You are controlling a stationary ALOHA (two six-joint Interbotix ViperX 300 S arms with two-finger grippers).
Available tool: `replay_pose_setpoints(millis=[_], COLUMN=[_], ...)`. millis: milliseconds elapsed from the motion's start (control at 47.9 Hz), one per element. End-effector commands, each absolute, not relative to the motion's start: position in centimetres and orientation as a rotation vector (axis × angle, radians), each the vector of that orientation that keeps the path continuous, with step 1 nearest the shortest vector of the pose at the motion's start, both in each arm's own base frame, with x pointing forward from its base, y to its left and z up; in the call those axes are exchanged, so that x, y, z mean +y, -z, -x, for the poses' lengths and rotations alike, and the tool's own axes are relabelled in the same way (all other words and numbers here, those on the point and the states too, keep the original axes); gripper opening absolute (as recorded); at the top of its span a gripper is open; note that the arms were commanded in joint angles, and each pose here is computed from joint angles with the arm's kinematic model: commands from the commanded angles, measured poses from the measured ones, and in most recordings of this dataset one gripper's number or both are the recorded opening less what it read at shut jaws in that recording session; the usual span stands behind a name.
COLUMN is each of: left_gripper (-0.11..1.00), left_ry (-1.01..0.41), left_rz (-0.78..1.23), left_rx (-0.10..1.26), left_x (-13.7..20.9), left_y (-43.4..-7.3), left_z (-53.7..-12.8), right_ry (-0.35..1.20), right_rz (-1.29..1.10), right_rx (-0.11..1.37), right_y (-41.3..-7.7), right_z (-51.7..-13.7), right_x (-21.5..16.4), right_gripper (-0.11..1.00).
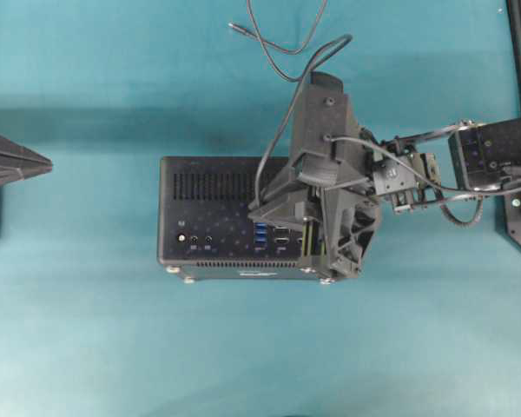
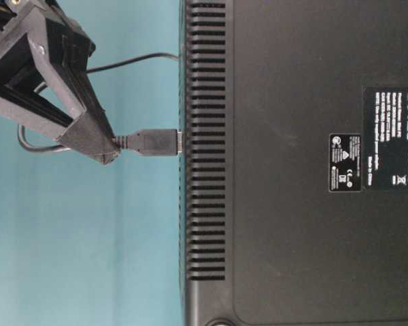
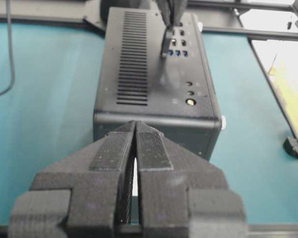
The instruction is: Insert the USB into the PC box with both arms.
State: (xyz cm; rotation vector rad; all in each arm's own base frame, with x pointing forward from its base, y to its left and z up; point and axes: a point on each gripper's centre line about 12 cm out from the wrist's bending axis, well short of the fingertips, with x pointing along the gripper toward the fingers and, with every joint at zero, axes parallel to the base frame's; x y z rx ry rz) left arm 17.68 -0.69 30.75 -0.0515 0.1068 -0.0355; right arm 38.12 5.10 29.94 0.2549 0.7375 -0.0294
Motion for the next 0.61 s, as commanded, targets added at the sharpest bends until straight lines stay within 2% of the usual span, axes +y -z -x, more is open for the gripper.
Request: replay_pose_setpoints(millis=[0, 209, 585], left_gripper=[0.00, 0.00, 0.00], left_ry=[0.037, 0.037, 0.037], left_rz=[0.052, 0.050, 0.052], left_rx=[0.093, 0.093, 0.096], left_x=[-0.7, -0.7, -0.7], left_y=[-31.3, -31.3, -31.2], left_z=[-17.8, -17.8, -17.8], right_ry=[0.042, 0.060, -0.007], right_rz=[-0.251, -0.242, -0.264], right_rx=[0.779, 0.777, 0.790], right_y=[-28.5, -28.4, -28.6], right_z=[-38.1, -38.3, -37.9], right_x=[5.0, 4.3, 7.0], right_gripper=[0.09, 0.09, 0.09])
